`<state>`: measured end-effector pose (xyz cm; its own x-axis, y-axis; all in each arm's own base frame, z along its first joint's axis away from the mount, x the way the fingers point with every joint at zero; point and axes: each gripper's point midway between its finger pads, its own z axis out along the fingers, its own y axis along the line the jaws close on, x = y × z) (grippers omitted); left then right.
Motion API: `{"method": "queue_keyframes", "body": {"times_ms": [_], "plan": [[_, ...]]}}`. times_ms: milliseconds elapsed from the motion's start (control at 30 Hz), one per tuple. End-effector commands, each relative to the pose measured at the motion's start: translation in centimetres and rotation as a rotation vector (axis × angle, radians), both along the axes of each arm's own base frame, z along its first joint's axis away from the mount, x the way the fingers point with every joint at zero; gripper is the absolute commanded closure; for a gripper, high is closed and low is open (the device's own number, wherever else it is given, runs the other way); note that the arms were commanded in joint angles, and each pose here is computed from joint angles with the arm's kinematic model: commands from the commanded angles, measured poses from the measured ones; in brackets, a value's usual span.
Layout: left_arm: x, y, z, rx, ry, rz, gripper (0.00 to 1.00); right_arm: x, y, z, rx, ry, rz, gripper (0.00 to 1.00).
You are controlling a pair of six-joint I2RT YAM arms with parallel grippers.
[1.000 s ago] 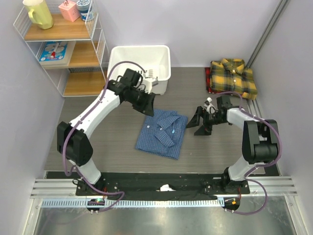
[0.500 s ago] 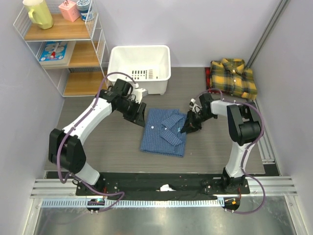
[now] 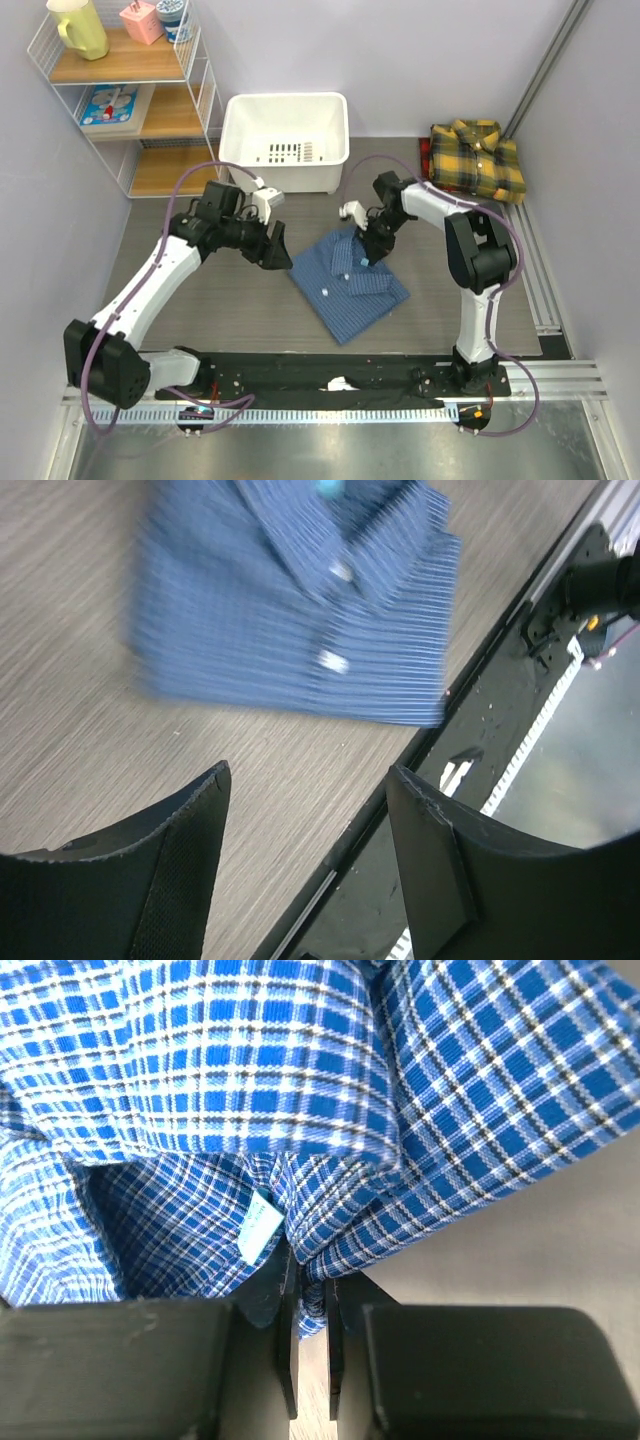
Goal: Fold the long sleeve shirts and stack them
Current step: Fold the shirt
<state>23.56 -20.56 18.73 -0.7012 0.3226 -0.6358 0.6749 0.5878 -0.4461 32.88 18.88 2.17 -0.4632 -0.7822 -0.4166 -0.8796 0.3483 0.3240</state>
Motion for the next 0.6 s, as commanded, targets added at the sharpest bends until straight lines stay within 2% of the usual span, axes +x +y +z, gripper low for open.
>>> {"method": "queue_keyframes", "body": {"times_ms": [0,33,133,167,200,233,267,400,500,567], "plan": [[0.3,0.8,1.8,-0.059,-0.069,0.072,0.34,-5.2,-5.4,-3.9,-0.158,-0.090,0.565,0.86],[0.2,1.0,1.8,-0.057,-0.072,0.081,0.34,-4.6,-5.3,-3.8,-0.139,-0.163,0.669,0.86],[-0.5,1.6,0.6,-0.043,-0.045,0.102,0.28,-2.7,-3.2,-3.6,-0.080,-0.267,0.786,0.85],[-0.5,1.7,0.4,-0.042,-0.037,0.111,0.26,-0.2,-1.5,-2.2,-0.058,-0.341,0.784,0.84],[-0.6,1.6,-0.2,-0.044,-0.015,0.117,0.25,0.7,0.5,-1.3,-0.017,-0.370,0.786,0.78],[-0.7,1.5,-0.3,-0.051,-0.006,0.110,0.23,1.2,1.4,-1.4,-0.005,-0.348,0.751,0.70],[-0.6,1.3,-0.6,-0.056,0.003,0.107,0.23,4.0,3.3,1.2,0.013,-0.427,0.723,0.67],[0.6,0.4,-1.2,-0.087,0.000,0.090,0.26,6.1,5.7,6.4,0.088,-0.498,0.641,0.46],[2.0,-0.8,-1.7,-0.127,-0.038,0.023,0.28,6.4,5.5,10.3,0.124,-0.543,0.528,0.41],[3.2,-2.1,-1.9,-0.129,-0.107,-0.061,0.31,6.3,4.3,12.7,0.149,-0.504,0.356,0.41]]}}
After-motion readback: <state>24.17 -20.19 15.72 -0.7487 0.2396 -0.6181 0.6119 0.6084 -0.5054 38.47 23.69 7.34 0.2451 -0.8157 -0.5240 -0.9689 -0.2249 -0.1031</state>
